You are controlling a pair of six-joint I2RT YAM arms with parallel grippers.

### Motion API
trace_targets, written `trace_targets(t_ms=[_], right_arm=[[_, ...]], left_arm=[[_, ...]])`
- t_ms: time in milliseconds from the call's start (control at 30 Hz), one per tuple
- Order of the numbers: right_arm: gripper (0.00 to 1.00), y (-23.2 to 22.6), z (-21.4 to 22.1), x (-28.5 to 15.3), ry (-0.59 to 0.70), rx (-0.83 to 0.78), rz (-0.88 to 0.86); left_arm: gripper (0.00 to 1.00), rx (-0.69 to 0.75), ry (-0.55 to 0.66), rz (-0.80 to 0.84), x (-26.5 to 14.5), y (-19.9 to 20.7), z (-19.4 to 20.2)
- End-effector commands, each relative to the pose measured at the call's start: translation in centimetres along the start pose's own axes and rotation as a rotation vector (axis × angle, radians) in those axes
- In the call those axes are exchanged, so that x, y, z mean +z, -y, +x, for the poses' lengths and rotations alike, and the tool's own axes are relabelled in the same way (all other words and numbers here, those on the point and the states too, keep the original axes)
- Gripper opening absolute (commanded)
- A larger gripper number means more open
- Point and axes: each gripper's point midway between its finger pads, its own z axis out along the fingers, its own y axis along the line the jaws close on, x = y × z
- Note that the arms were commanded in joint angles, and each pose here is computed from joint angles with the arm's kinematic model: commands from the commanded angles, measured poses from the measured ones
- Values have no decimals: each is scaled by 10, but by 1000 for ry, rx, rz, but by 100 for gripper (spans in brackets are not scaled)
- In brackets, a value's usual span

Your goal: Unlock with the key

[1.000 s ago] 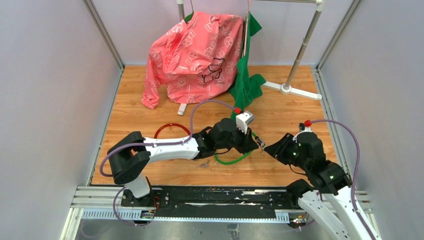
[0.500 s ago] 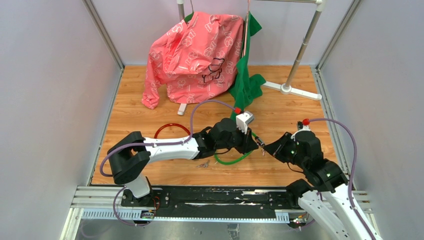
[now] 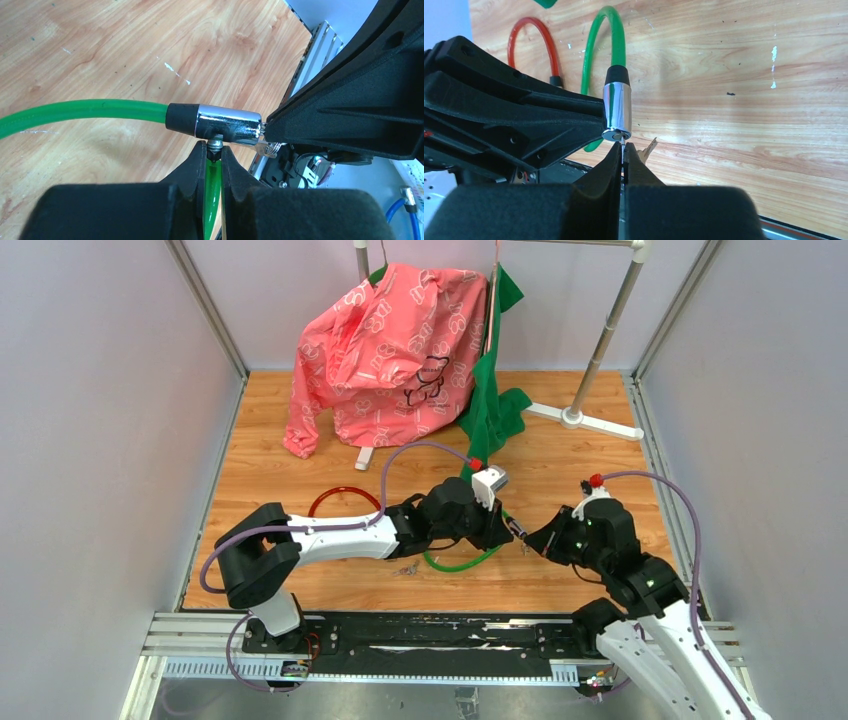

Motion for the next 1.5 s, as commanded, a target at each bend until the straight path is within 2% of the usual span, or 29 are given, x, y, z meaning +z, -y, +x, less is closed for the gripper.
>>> trace_targets(t_ms=[0, 367, 600, 733, 800, 1167, 1267, 1467], right_arm=[[0, 14, 10, -5, -78, -189, 39], [0, 1, -4, -14, -67, -342, -4], [0, -12, -13, -21, -65, -460, -23], [0, -14, -19, -24, -48, -438, 1], [0, -16, -21, -23, -23, -359, 6], [0, -18, -7, -8, 95, 457, -65], [0, -13, -10, -9, 135, 609, -71], [0, -9, 0, 1, 101, 858, -91]], left_arm=[[0, 4, 74, 84, -7, 31, -35], [0, -55, -44, 62, -11, 47, -46], [0, -77, -182, 52, -20, 61, -49], [0, -53, -182, 64, -22, 66, -55], [0, -48, -145, 74, -21, 65, -58], [0, 8, 11, 53, -16, 50, -56], [0, 26, 35, 42, -13, 47, -52], [0, 22, 78, 45, -6, 51, -49]])
